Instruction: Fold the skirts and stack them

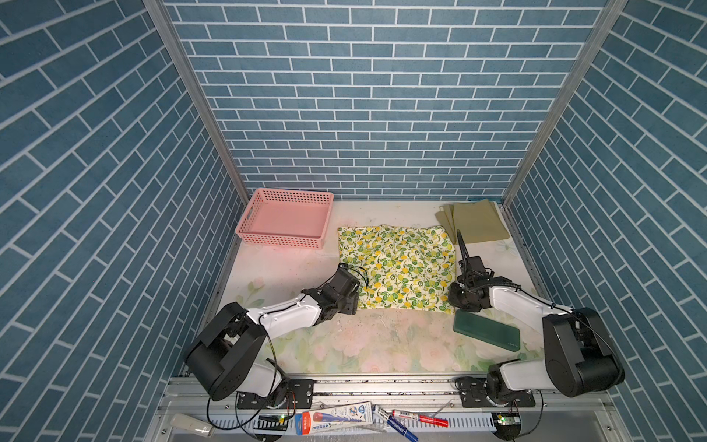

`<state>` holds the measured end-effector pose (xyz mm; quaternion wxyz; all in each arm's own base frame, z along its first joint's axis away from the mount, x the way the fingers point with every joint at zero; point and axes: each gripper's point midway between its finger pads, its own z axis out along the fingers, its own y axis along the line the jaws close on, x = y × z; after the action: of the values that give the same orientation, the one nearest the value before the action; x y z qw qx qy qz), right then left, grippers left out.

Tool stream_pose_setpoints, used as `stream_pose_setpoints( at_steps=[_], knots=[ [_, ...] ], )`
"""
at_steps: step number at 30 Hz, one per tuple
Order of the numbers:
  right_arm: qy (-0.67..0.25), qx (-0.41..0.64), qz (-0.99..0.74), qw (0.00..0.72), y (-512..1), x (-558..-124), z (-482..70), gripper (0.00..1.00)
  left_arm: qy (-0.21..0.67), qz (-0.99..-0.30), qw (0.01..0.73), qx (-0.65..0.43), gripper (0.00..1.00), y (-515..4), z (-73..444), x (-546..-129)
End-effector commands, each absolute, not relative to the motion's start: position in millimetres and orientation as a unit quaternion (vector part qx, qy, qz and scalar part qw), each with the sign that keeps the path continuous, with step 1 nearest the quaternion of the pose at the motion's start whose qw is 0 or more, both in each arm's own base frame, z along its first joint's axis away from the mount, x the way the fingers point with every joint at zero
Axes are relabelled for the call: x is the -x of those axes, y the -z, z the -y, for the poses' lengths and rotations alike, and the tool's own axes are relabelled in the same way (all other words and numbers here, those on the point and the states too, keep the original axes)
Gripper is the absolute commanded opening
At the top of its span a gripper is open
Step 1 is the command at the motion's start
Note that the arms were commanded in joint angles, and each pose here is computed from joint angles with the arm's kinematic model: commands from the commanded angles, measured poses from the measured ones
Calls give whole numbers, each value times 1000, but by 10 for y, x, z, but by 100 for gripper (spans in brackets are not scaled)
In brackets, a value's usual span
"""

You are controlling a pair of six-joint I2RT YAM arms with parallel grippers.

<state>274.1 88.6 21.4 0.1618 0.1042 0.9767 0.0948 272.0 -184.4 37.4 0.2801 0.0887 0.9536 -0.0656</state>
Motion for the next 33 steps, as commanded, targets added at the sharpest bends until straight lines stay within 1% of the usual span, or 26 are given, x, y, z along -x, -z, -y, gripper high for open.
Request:
stream_pose_setpoints(
  at_steps=[1,8,15,16,21,28,31,33],
  knots=[
    [-101,-96,-972,187,-341,-2904,-942,0,60,-954,280,-88,74,-430,1865,-2753],
    [-96,-74,-967,225,-709,-2950,-927,0,48,-958,270,-82,74,-376,1828,-2742],
    [-106,-57,-958,259,-1013,-2917,-927,0,41,-966,239,-86,73,-144,1845,-2699],
    [-109,-52,-957,263,-1045,-2915,-937,0,45,-965,243,-85,73,-169,1899,-2756],
    [-120,-23,-951,283,-1233,-2950,-1017,0,39,-971,218,-86,69,6,1932,-2748],
    [-161,35,-936,312,-1615,-3156,-1470,0,52,-968,234,-81,65,-106,1910,-2721],
    [-190,67,-927,317,-1739,-3256,-1813,0,62,-964,248,-76,65,-244,1909,-2726],
    [-205,96,-922,314,-1774,-3276,-2088,0,67,-963,249,-72,67,-271,1844,-2647]
  ],
)
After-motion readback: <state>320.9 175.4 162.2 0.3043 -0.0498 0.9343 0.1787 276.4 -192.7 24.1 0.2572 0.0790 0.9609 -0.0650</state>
